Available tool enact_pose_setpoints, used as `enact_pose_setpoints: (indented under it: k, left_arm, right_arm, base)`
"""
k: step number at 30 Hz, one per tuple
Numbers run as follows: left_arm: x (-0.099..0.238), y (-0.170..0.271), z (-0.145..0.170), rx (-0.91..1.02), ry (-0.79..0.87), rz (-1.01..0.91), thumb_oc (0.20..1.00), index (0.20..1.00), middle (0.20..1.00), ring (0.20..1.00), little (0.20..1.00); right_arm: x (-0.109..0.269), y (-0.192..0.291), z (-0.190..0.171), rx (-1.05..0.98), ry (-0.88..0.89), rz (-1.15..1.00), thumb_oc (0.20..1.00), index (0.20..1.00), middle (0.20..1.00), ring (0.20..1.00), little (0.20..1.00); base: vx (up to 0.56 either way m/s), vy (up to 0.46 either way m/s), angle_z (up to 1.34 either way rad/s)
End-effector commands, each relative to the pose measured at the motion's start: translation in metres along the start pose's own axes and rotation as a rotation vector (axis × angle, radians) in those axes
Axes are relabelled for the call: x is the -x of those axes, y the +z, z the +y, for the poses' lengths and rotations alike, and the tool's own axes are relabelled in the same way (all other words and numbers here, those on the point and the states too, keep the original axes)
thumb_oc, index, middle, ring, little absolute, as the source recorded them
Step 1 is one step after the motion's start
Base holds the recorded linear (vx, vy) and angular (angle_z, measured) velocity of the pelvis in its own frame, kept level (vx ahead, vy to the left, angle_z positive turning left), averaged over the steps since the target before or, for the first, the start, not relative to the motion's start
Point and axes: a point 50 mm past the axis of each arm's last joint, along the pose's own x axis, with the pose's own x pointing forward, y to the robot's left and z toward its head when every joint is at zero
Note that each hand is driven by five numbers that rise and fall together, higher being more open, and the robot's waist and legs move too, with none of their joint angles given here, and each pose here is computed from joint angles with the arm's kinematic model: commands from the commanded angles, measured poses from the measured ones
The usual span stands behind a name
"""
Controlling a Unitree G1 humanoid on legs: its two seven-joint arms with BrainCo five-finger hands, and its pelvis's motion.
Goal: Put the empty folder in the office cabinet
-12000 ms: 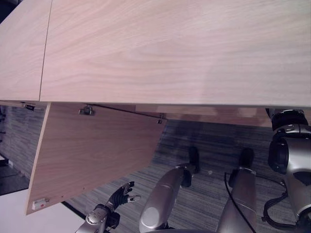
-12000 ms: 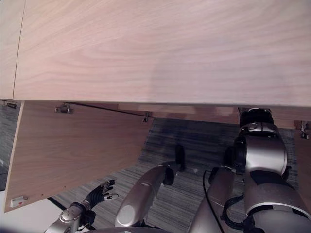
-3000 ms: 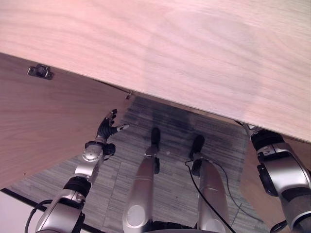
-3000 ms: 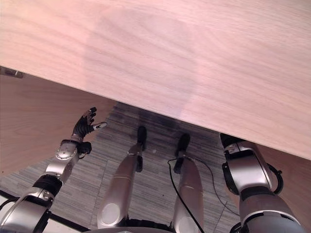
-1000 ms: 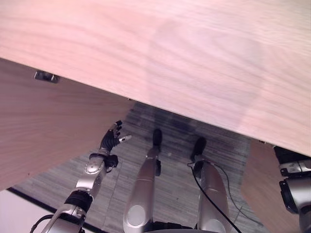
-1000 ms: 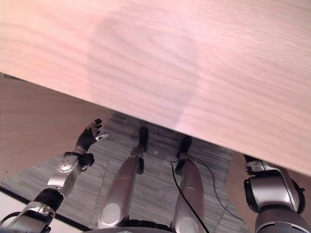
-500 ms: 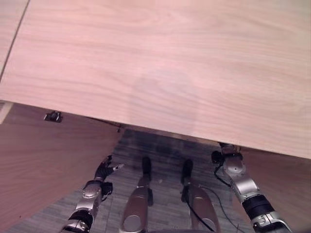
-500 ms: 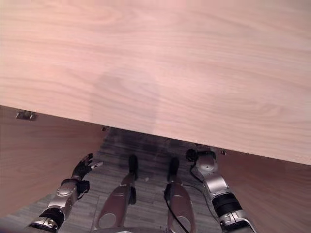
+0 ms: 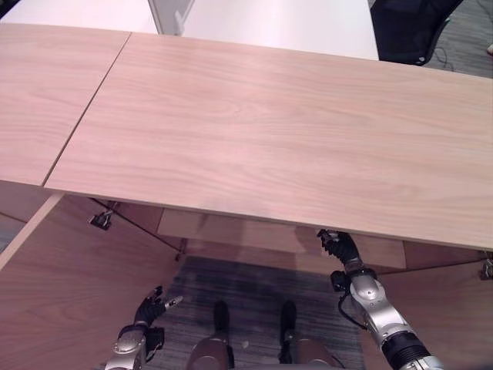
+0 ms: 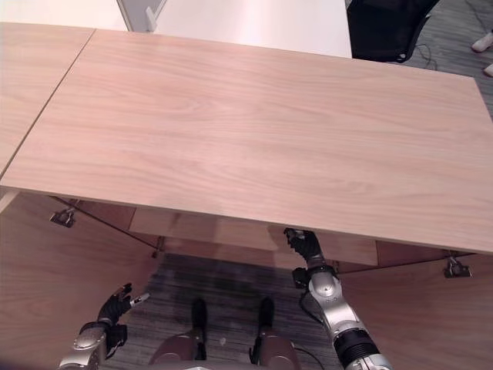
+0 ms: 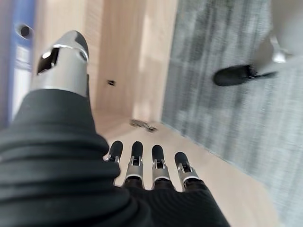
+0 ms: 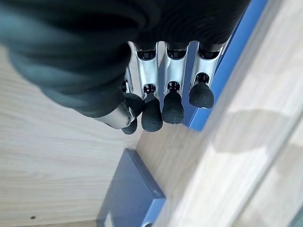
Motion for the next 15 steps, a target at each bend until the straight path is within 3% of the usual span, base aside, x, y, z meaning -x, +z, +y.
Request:
enact_pose_setpoints:
  k: [1, 4, 5, 6, 15]
  left_arm:
    - [-0.003, 0.005, 0.004, -0.026, 0.002, -0.012, 1.000, 1.000, 1.000, 1.000, 1.000]
    - [0.001, -0.004, 0.003, -0.015, -0.002, 0.010, 1.000, 1.000, 1.000, 1.000, 1.000]
    - [0.003, -0.008, 0.003, -0.010, 0.000, 0.021, 1.000, 1.000, 1.000, 1.000, 1.000]
    - [0.003, -0.009, 0.003, -0.010, 0.000, 0.021, 1.000, 1.000, 1.000, 1.000, 1.000]
    - [0.005, -0.014, -0.010, 0.120, -0.007, 0.013, 1.000, 1.000, 1.000, 1.000, 1.000]
  right_arm:
    - [-0.003, 0.012, 0.009, 0.028, 0.038, -0.060, 0.200, 0.200, 0.200, 0.200, 0.200]
    - [0.002, 0.005, 0.011, 0.039, 0.056, -0.040, 0.200, 0.200, 0.200, 0.200, 0.200]
    - [0.003, 0.004, 0.012, 0.054, 0.069, -0.037, 0.950, 0.950, 0.950, 0.950, 0.950]
    - [0.004, 0.004, 0.012, 0.055, 0.069, -0.037, 1.000, 1.000, 1.000, 1.000, 1.000]
    - [0.017, -0.030, 0.001, 0.081, 0.058, 0.099, 1.000, 1.000, 1.000, 1.000, 1.000]
  base:
    - [-0.07, -0.075, 0.16]
    - [-0.10, -0.132, 0.17]
    - [-0.08, -0.086, 0.19]
    - [-0.08, -0.076, 0.22]
    - [-0.26, -0.098, 0.15]
